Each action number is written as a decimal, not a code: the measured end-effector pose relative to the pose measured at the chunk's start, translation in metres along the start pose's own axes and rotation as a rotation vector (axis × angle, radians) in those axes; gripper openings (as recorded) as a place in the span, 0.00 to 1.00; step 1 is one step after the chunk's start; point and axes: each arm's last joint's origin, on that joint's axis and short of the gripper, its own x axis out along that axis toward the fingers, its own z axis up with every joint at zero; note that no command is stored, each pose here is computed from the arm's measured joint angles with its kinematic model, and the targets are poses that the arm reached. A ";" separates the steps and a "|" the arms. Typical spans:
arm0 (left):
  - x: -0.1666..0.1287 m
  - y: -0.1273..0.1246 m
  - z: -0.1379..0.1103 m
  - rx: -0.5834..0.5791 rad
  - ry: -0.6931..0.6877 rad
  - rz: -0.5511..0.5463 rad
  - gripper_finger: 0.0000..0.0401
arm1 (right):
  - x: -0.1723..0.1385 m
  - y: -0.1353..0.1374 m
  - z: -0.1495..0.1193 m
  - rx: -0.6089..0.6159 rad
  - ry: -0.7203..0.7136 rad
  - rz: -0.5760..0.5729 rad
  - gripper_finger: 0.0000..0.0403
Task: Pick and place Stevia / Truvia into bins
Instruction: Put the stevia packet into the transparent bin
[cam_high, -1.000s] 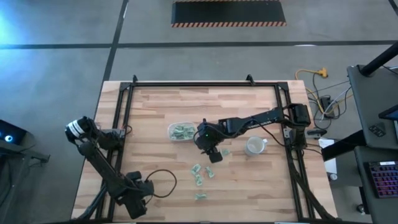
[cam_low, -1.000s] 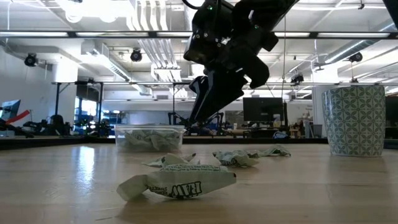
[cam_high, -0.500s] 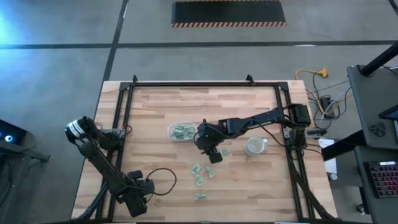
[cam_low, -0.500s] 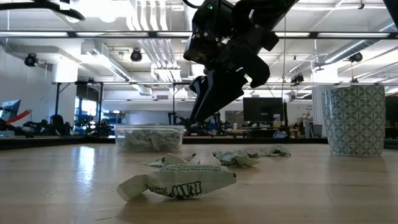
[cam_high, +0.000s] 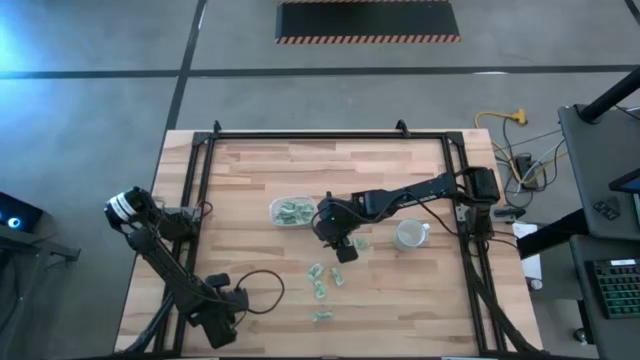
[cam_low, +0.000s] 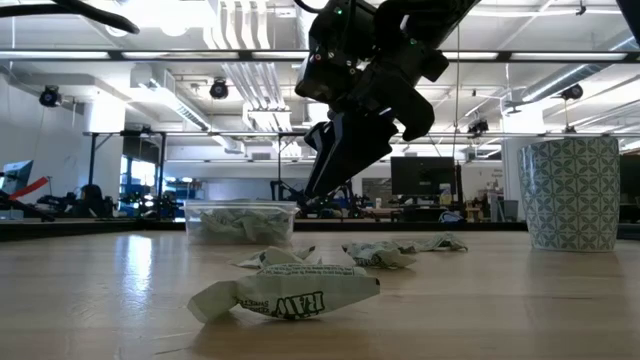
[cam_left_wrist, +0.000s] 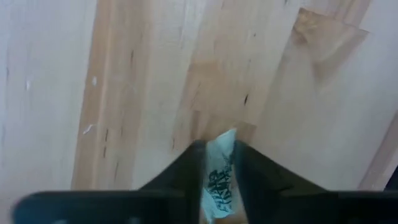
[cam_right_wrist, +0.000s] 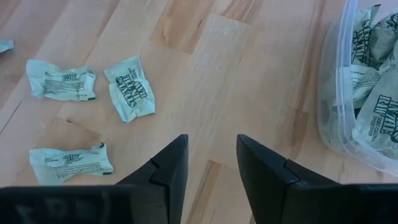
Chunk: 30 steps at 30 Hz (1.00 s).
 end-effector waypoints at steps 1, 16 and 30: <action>0.000 0.000 0.000 0.008 0.000 -0.003 0.13 | 0.000 0.000 0.000 0.002 0.000 0.000 0.31; -0.016 0.024 0.031 0.177 -0.121 0.159 0.00 | -0.046 0.007 0.013 -0.010 -0.053 -0.024 0.26; -0.052 0.085 0.109 0.348 -0.572 0.749 0.00 | -0.104 0.033 -0.016 0.116 -0.082 -0.200 0.26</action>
